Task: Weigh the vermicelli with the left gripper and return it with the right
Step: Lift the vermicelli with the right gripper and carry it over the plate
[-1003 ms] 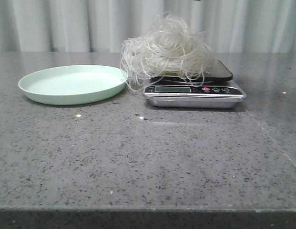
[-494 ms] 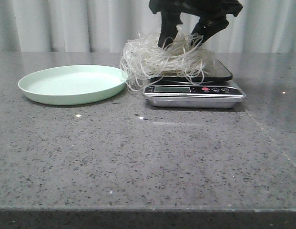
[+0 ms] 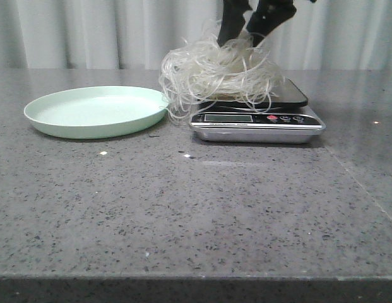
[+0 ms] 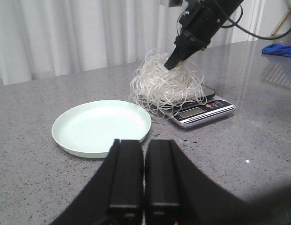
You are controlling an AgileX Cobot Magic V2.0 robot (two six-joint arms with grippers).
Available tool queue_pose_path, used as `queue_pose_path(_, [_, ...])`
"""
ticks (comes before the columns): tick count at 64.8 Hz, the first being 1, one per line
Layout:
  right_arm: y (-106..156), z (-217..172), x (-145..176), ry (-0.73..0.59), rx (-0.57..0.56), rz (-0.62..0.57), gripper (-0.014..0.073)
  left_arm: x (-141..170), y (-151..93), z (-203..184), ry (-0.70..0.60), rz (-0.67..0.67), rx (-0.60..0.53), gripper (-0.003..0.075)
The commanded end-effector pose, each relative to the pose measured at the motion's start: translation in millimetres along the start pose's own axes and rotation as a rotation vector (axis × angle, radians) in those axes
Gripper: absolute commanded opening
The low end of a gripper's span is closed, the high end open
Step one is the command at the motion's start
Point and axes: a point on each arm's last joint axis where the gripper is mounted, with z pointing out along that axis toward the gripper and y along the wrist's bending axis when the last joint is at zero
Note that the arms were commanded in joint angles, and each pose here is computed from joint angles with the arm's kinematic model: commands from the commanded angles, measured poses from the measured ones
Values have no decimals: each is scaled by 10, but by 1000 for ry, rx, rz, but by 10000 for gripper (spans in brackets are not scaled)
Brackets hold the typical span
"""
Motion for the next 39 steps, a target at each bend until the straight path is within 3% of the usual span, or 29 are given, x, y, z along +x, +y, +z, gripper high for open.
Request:
queue_pose_path(1, [85,-737,-377,-266,-41,11,144,-142,2,-16,-90,-14,-4,134])
queue_pose_path(8, [221,-904,-495,-326,-98,13,144,-142,2,-16,-90,-14,-4,134])
queue_pose_path(18, [540,-847,-548,-345,-167,-33,144,-142,2,-16,-90,-14,-4,134])
queue_pose_path(26, [842,-636,-555,-357,-226,-64,144,-142,2,-16,-90,-14,-4,134])
queue_pose_path(39, [1081,-164,-522,-343,-277,-55,148,-142,2,-16,-90,-14,-4,134])
